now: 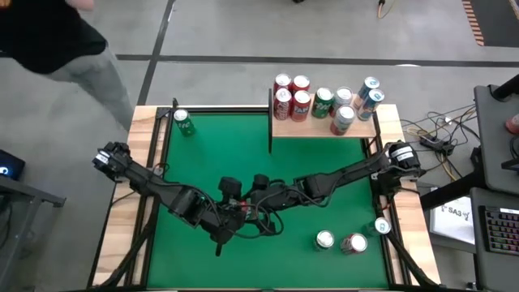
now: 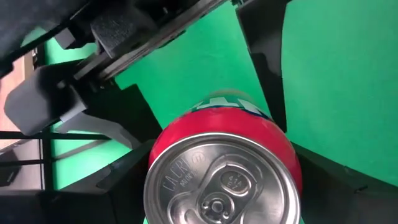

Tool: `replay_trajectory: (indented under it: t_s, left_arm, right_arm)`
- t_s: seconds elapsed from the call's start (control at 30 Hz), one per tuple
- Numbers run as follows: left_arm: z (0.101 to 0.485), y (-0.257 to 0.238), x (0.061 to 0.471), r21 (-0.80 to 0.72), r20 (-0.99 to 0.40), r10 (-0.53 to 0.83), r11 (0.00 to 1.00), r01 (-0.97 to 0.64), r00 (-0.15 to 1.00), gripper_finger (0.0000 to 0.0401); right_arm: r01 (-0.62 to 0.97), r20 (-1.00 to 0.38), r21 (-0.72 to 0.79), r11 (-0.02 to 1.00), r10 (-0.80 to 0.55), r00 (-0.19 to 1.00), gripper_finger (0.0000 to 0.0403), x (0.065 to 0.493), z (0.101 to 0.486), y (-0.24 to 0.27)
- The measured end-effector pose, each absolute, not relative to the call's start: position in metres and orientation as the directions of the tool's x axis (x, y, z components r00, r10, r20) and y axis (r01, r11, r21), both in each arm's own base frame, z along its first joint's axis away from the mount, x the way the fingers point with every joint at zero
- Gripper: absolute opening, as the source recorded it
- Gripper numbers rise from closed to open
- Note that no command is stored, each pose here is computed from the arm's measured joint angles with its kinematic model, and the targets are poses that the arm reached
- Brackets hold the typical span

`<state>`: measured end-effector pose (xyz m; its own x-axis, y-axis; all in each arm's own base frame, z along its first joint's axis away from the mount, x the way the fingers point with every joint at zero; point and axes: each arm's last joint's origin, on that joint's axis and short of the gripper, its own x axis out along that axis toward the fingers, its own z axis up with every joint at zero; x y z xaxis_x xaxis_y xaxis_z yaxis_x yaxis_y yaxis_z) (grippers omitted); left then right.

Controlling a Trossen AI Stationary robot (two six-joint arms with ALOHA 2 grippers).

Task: Place canned beverage on shelf
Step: Put the red soda can on the shelf aligned with the other red soda cans

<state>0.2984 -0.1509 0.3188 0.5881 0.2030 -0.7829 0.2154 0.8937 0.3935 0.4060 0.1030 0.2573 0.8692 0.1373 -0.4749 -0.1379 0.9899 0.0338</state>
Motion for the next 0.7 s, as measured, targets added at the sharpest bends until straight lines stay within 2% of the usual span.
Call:
replay_trajectory:
  t_s: [0.13, 0.23, 0.4, 0.6, 0.7]
  left_arm:
    - [0.323, -0.151, 0.299, 0.401, -0.776, 0.201, 0.889, 0.222, 0.597, 0.0292]
    - [0.326, -0.151, 0.299, 0.401, -0.777, 0.197, 0.887, 0.229, 0.598, 0.0321]
    - [0.330, -0.151, 0.299, 0.432, -0.759, 0.203, 0.868, 0.244, 0.619, 0.0370]
    - [0.342, -0.145, 0.292, 0.514, -0.713, 0.257, 0.824, 0.238, 0.652, 0.0367]
    - [0.355, -0.139, 0.283, 0.524, -0.686, 0.257, 0.824, 0.217, 0.681, 0.0360]
  right_arm:
    - [-0.123, -0.460, 0.055, 0.991, 0.134, 0.878, 0.0326, 0.408, 0.259, 0.099]
    - [-0.120, -0.458, 0.057, 0.991, 0.133, 0.879, 0.0289, 0.408, 0.260, 0.097]
    - [-0.080, -0.476, 0.070, 0.994, 0.103, 0.873, 0.0288, 0.407, 0.258, 0.094]
    - [0.004, -0.504, 0.036, 0.999, 0.015, 0.863, 0.0288, 0.398, 0.268, 0.083]
    - [0.088, -0.519, -0.013, 0.996, -0.082, 0.851, 0.0288, 0.388, 0.270, 0.077]
